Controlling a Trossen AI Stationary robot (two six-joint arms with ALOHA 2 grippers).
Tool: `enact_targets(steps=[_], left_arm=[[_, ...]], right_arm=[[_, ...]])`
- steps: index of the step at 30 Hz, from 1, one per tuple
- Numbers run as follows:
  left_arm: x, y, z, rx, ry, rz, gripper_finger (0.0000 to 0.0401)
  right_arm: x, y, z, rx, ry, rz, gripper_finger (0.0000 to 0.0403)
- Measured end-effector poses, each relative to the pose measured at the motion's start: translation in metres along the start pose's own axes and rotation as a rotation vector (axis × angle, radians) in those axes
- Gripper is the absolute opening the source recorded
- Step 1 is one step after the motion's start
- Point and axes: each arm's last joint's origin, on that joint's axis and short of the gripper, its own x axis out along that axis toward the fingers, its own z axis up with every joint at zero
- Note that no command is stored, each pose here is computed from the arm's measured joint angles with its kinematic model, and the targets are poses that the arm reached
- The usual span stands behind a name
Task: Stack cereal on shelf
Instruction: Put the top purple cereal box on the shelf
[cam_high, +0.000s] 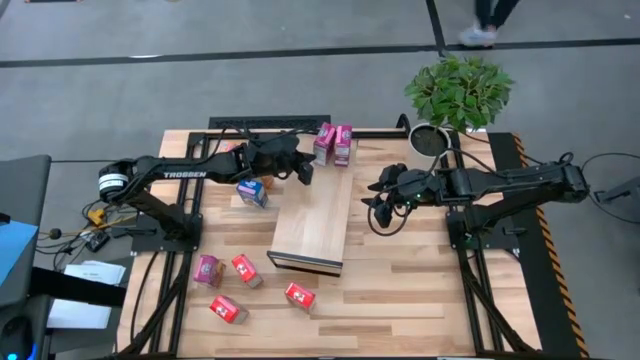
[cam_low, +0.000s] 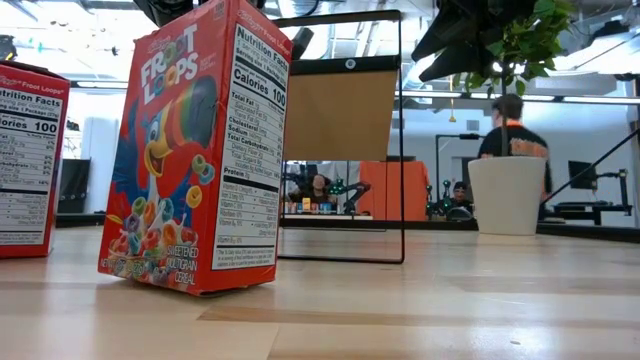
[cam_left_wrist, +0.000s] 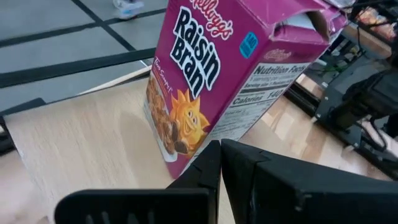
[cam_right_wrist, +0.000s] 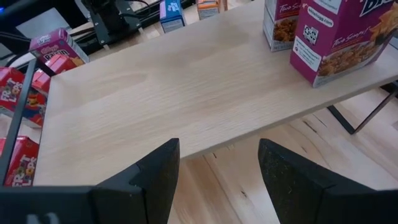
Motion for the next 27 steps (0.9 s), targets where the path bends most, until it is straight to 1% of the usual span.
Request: enact_targets(steps=[2, 5, 8, 11, 18, 20, 22, 27], left_arm=[[-0.004, 0.0, 0.002, 0.01, 0.0, 0.011, 0.0], [-0.012, 0.001, 0.005, 0.021, -0.001, 0.066, 0.0], [-0.013, 0.004, 0.005, 0.034, -0.003, 0.127, 0.0], [-0.012, 0.004, 0.007, 0.028, -0.045, 0.161, 0.0], [-0.005, 0.003, 0.005, 0.017, -0.054, 0.143, 0.0], [-0.003, 0.003, 0.002, 0.009, -0.036, 0.123, 0.0], [-0.001, 0.002, 0.003, -0.006, -0.054, 0.101, 0.0], [0.001, 0.002, 0.001, -0.009, -0.033, 0.094, 0.0]], right_arm=[[0.0, 0.0, 0.0, 0.0, 0.0, 0.0, 0.0245], [0.0, 0.0, 0.0, 0.0, 0.001, 0.0, 0.0245], [0.0, 0.0, 0.0, 0.001, -0.001, 0.0, 0.0245], [0.0, 0.0, 0.0, 0.003, -0.005, 0.003, 0.0245], [0.0, 0.0, 0.0, 0.005, -0.005, 0.003, 0.0245], [0.0, 0.0, 0.0, 0.004, -0.005, 0.003, 0.0245], [0.0, 0.0, 0.0, 0.005, -0.005, 0.003, 0.0245], [0.0, 0.0, 0.0, 0.004, -0.005, 0.003, 0.0245]])
